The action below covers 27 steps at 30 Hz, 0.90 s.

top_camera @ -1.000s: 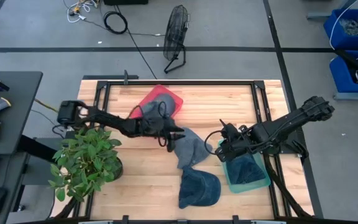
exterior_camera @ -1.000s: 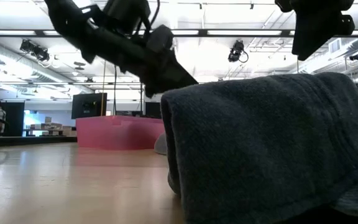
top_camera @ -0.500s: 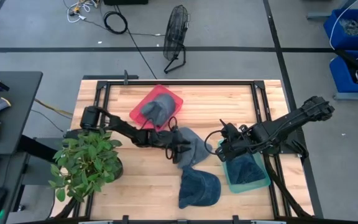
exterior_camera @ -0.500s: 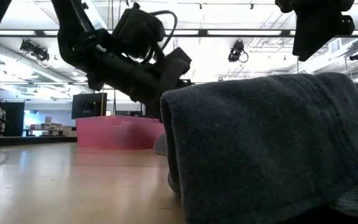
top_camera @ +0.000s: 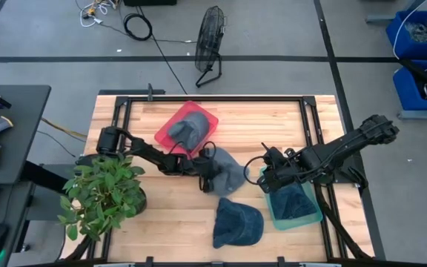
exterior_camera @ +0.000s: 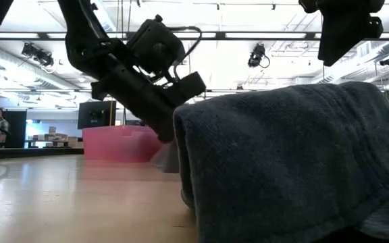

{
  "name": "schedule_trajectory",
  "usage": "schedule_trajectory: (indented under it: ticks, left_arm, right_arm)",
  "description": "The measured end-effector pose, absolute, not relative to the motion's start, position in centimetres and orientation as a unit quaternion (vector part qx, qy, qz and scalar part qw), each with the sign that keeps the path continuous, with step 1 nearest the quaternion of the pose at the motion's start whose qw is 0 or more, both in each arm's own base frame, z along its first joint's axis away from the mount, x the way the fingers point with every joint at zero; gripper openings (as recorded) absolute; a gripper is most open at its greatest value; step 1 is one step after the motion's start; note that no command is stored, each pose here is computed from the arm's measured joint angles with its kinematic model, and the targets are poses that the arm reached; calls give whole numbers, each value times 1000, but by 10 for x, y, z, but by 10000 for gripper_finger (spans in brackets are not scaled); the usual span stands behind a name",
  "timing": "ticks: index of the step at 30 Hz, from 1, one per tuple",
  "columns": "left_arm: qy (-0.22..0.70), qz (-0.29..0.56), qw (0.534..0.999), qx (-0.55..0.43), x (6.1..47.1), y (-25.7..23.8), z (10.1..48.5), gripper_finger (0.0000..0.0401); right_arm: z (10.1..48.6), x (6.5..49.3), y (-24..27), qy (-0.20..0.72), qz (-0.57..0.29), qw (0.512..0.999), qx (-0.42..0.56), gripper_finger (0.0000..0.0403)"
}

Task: Pick & Place hat
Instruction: Put the gray cap into the red bin

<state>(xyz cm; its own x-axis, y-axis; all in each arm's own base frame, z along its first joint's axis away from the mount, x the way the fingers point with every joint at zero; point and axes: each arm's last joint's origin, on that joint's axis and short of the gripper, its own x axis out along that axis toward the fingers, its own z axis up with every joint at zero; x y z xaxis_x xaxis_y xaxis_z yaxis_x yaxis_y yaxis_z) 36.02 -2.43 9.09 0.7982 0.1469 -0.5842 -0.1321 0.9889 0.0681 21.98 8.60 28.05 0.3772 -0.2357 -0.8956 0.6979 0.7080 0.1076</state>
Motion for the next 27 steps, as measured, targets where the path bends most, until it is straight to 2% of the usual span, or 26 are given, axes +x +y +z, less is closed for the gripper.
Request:
schedule_trajectory:
  ticks: [2,7,11,14,22,27]
  left_arm:
    - [325,68,943,24,358,-26,89,9]
    - [311,53,949,23,353,-35,113,8]
    - [277,43,960,28,347,-37,149,11]
    - [291,57,954,49,341,-32,157,33]
    - [317,68,944,61,339,-30,152,128]
    - [315,76,945,39,339,-29,152,162]
  right_arm:
    - [281,220,86,474,-294,793,244,126]
    - [281,220,86,473,-293,794,245,126]
    - [281,221,86,472,-292,795,246,126]
    - [281,221,86,471,-292,795,246,126]
    - [281,221,87,471,-292,795,247,126]
    - [281,221,87,471,-292,795,247,126]
